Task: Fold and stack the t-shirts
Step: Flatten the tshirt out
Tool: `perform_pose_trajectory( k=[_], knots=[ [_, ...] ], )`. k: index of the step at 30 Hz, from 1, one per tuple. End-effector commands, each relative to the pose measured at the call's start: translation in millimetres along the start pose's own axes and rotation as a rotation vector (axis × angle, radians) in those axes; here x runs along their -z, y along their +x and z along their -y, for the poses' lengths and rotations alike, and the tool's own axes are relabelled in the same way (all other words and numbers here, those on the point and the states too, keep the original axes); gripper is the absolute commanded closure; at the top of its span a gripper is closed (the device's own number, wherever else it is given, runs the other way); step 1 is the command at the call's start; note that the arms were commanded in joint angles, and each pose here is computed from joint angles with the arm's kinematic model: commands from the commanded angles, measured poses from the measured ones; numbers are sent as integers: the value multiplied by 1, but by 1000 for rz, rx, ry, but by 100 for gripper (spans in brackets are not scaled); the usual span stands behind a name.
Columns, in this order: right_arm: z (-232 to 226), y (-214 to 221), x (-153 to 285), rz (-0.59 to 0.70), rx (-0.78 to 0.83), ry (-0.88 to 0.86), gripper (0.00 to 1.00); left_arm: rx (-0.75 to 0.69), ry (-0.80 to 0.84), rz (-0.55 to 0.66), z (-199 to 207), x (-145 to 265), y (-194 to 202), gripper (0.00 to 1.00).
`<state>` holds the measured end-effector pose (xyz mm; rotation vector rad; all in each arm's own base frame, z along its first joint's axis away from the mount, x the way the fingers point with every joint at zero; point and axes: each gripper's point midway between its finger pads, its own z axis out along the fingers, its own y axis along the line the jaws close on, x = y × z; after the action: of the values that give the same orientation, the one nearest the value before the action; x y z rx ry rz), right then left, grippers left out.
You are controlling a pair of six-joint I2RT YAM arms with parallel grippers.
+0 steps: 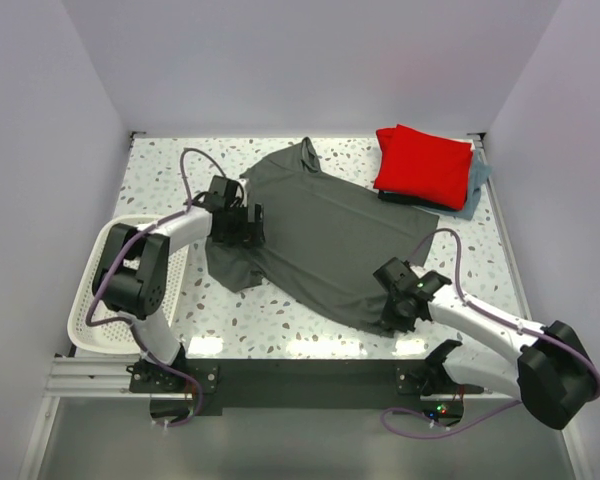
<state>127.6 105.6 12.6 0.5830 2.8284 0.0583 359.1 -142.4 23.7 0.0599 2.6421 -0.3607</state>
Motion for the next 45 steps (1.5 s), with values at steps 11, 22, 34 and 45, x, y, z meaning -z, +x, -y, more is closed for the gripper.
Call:
perform_pose_trajectory(
  k=[11, 22, 34, 45],
  knots=[
    [8, -44, 27, 187, -6, 90, 73, -49, 60, -48, 24, -26, -14, 2],
    [-16, -16, 27, 91, 50, -111, 68, -56, 87, 44, 38, 33, -37, 2],
    [-14, 20, 19, 45, 73, -134, 65, -30, 86, 53, 35, 68, -17, 0],
    [-15, 38, 18, 31, 118, -49, 64, 8, 54, 19, 17, 67, -7, 0]
  ],
)
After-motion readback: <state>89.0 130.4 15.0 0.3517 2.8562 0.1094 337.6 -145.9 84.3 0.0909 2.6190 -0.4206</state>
